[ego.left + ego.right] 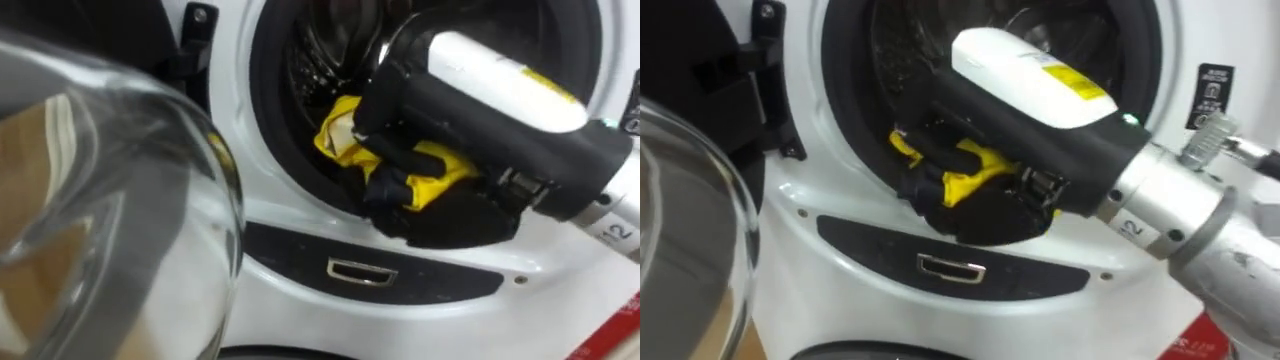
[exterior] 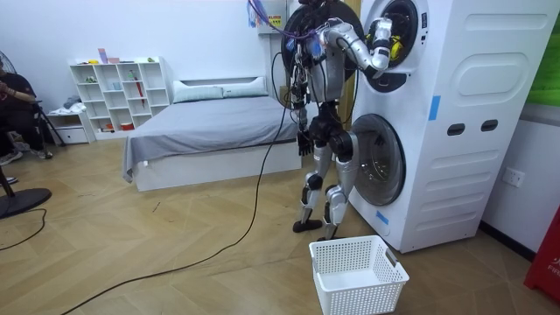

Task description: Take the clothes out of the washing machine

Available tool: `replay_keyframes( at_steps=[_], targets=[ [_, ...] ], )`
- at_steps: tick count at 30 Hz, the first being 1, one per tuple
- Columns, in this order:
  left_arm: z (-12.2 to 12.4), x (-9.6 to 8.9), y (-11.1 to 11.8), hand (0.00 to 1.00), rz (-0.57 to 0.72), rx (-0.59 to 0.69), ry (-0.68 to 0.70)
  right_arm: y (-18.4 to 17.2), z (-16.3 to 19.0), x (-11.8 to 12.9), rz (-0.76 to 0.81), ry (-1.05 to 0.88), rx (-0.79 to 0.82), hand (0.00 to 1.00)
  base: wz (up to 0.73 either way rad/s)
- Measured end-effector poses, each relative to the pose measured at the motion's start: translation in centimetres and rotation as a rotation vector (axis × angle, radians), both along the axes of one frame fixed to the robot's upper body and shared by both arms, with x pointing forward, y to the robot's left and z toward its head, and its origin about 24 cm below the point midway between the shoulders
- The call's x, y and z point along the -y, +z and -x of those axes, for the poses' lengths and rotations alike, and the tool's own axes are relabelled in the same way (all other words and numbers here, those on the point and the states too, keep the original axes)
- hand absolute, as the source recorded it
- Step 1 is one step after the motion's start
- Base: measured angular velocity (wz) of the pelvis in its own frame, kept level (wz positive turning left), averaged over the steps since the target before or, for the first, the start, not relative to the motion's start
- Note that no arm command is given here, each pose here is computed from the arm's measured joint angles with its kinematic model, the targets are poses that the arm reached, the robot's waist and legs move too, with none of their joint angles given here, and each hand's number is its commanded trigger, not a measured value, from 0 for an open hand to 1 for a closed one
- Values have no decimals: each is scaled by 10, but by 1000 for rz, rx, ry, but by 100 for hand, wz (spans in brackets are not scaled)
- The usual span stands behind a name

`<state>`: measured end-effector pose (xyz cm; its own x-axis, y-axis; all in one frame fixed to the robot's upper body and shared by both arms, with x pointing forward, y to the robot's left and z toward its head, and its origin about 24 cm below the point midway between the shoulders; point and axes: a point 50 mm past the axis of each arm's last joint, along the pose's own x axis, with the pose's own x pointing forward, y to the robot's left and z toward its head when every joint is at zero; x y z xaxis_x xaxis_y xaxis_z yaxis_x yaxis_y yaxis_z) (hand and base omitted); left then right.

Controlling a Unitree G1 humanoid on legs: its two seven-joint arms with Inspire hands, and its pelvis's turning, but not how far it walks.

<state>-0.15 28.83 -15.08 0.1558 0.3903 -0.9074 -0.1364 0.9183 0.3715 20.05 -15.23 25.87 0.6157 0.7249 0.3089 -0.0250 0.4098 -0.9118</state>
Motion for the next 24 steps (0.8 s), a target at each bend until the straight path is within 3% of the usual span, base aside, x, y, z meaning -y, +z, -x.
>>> replay_keyframes(
  at_steps=[8, 14, 24],
  targets=[
    [10, 1, 0, 0, -3, 6, 27, -12, 13, 32, -143, -98, -26, 100, -9],
    [23, 2, 0, 0, -7, -12, 69, -21, 17, 60, -212, -258, -35, 100, -24],
    [21, -4, 3, 0, -30, 24, 95, -25, 32, 114, -319, -581, 50, 100, -21]
  ],
)
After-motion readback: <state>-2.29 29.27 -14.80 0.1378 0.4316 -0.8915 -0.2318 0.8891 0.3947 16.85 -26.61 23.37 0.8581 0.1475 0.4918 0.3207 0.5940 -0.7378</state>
